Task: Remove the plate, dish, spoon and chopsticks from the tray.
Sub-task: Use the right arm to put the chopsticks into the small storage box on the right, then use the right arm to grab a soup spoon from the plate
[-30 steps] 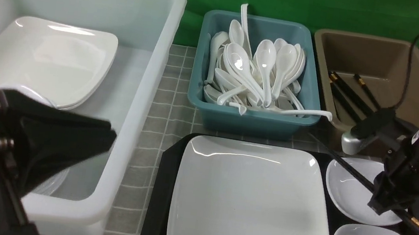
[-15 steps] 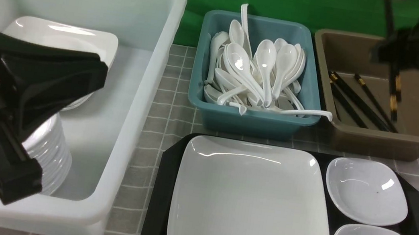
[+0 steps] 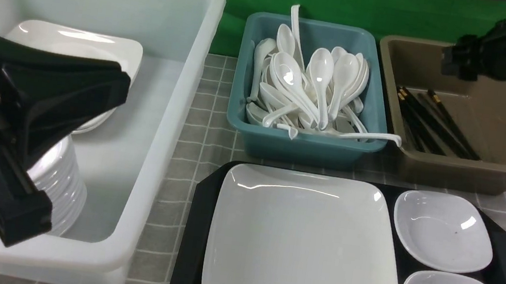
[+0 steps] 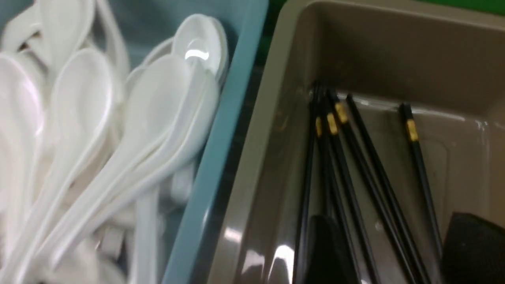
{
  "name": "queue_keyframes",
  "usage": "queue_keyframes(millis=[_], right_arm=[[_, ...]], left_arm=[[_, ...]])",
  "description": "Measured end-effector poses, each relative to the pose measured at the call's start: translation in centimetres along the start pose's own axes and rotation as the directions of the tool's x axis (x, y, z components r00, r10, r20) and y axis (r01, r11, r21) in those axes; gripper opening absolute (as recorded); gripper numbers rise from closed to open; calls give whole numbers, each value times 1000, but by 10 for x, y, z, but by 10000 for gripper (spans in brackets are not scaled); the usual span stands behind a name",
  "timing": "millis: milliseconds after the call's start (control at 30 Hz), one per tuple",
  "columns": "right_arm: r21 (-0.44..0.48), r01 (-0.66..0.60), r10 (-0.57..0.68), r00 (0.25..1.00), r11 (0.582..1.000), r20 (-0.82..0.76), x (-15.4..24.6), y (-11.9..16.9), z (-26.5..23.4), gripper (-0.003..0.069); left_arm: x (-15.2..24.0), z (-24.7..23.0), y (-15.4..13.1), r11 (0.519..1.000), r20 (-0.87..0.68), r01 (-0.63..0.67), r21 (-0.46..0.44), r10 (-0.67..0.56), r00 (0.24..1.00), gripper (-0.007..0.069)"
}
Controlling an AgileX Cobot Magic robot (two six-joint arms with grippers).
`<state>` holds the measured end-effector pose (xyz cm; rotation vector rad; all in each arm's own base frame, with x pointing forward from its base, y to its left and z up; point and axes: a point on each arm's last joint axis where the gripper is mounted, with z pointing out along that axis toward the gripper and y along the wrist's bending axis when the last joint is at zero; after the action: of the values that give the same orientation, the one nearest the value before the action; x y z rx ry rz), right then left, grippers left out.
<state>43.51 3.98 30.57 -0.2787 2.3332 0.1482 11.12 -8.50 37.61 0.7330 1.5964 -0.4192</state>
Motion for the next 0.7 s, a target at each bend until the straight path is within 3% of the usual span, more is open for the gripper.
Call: queue_keyframes(millis=[167, 300, 333, 400, 500, 700], right_arm=[[-46, 86, -92, 982, 995, -164, 6, 13, -71, 390], [-151, 142, -190, 908, 978, -375, 43, 32, -109, 386], [-189, 136, -209, 867, 973, -451, 68, 41, -118, 386], [-214, 148, -236, 844, 966, -482, 84, 47, -120, 389], [-286, 177, -318, 747, 942, -584, 144, 59, -120, 424], [-302, 276, -409, 644, 912, -646, 207, 61, -100, 477]], left_arm=[[2, 0, 0, 999, -26, -41, 0, 41, 999, 20], [4, 0, -1, 999, -43, -44, 12, 45, 998, 20], [5, 0, -1, 999, -50, -44, 17, 45, 998, 20], [5, 0, -2, 999, -54, -44, 20, 45, 998, 20], [6, 0, -2, 999, -61, -44, 26, 45, 997, 20], [6, 0, -2, 999, -63, -43, 27, 44, 997, 20]])
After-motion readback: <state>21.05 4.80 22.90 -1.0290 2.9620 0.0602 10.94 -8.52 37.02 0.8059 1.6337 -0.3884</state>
